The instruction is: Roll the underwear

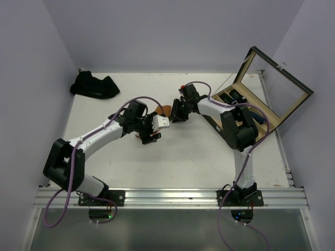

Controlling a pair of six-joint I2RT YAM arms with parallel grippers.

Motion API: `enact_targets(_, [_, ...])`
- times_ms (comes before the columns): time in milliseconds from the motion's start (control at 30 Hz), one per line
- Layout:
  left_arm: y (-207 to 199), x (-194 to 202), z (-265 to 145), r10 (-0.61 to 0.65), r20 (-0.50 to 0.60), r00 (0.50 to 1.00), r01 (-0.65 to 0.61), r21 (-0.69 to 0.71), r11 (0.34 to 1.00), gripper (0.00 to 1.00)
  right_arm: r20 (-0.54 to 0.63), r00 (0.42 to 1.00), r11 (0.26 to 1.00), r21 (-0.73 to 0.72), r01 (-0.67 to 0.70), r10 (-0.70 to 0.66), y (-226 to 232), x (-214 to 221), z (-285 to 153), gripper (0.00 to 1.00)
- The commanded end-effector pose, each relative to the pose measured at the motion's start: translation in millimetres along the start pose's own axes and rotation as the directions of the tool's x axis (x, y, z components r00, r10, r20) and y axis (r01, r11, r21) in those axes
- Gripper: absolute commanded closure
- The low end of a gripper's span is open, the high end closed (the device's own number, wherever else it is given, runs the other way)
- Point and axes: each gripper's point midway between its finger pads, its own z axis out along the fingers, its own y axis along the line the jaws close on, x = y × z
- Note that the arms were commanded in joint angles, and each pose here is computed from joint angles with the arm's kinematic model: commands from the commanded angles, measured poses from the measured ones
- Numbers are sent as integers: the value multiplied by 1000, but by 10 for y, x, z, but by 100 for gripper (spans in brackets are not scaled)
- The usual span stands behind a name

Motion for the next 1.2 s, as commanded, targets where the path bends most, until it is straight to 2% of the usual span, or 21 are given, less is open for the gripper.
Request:
enact_targets(0, [-40, 74, 136, 55, -63, 996, -54, 22, 998, 24, 56, 997, 998, 57, 42, -45, -8, -213, -17, 63])
enact_targets(200, [-68, 205, 344, -10, -149, 989, 20, 71, 997, 21, 33, 999, 999, 14, 29, -30, 15, -205, 134, 62])
enact_targets(400, [115, 188, 422, -84, -207, 975, 86, 3, 996, 17, 29, 1000, 1000, 1, 8, -8, 2, -227, 229, 66])
enact_targets(633, [77, 305, 522, -149, -351, 925, 152, -17, 988, 16, 16, 1000, 1000, -14, 1, -1, 3, -200, 241, 90])
enact_targets(833, [-8, 568, 576, -183, -445, 876, 189, -30, 982, 16, 22, 1000, 1000, -26, -4, 5, 28, -240, 204, 100])
enact_targets(1033, [-77, 646, 551, -181, -473, 862, 197, -16, 980, 16, 26, 1000, 999, -41, -5, 6, 55, -282, 161, 100])
enact_targets(1167, [-102, 603, 506, -164, -454, 876, 185, 1, 983, 15, 39, 999, 999, -52, 1, 1, 95, -332, 120, 100])
